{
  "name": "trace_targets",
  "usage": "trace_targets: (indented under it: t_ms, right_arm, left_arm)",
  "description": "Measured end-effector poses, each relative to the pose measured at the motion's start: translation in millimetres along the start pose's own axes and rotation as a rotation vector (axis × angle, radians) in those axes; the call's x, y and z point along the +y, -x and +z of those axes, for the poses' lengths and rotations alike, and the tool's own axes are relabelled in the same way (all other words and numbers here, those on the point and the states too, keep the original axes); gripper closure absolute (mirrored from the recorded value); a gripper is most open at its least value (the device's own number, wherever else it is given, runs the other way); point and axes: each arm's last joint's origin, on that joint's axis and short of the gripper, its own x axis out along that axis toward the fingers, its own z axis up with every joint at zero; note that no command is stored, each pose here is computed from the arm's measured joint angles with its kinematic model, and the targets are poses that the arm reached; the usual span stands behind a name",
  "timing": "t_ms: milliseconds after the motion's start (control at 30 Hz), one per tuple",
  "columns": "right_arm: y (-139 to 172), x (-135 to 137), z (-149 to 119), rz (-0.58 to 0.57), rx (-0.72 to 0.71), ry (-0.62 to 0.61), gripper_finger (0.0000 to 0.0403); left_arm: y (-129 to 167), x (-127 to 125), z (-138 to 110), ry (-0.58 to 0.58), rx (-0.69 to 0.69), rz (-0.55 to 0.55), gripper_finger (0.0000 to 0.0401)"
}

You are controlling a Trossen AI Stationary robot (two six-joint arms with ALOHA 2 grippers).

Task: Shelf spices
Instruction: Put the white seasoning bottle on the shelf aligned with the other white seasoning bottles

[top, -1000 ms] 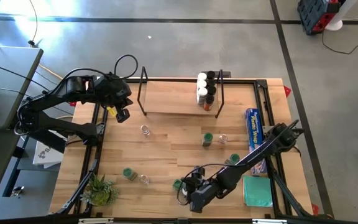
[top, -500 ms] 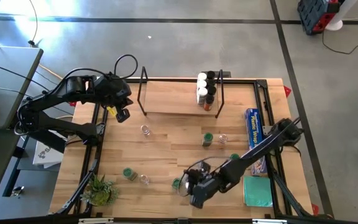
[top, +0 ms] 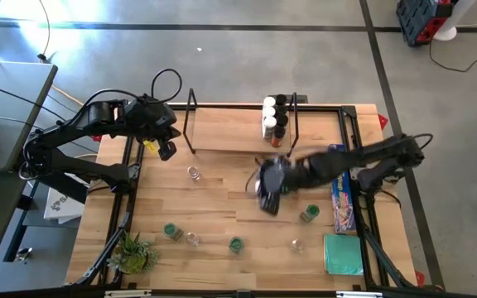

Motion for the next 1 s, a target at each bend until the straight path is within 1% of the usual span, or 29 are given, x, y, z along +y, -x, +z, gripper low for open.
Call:
trace_targets:
  t_ms: [100,300,433,500,633,833,1000]
  right_arm:
    - [3,-35,17,-0.002,-0.015,0.034,0.0212]
    - [-7,-103,46,-0.055,-0.056,0.054,0.0212]
    - [-22,-140,50,-0.117,0.005,0.092,0.0212]
    - [-28,-154,50,-0.121,0.036,0.123,0.0212]
    - [-46,-173,51,-0.126,0.076,0.178,0.0212]
    - [-63,-191,49,-0.146,0.125,0.154,0.0212]
    - [-67,-198,49,-0.156,0.132,0.121,0.0212]
  left_arm:
    - [0,0,0,0.018,-0.001,0.002,0.0400]
    - [0,0,1,0.076,-0.011,0.015,0.0400]
    - [0,1,3,0.113,-0.033,0.046,0.0400]
    - [0,1,4,0.128,-0.047,0.055,0.0400]
    - [0,1,6,0.152,-0.074,0.058,0.0400]
    - [0,2,7,0.175,-0.081,0.068,0.0400]
    - [0,2,7,0.176,-0.081,0.068,0.0400]
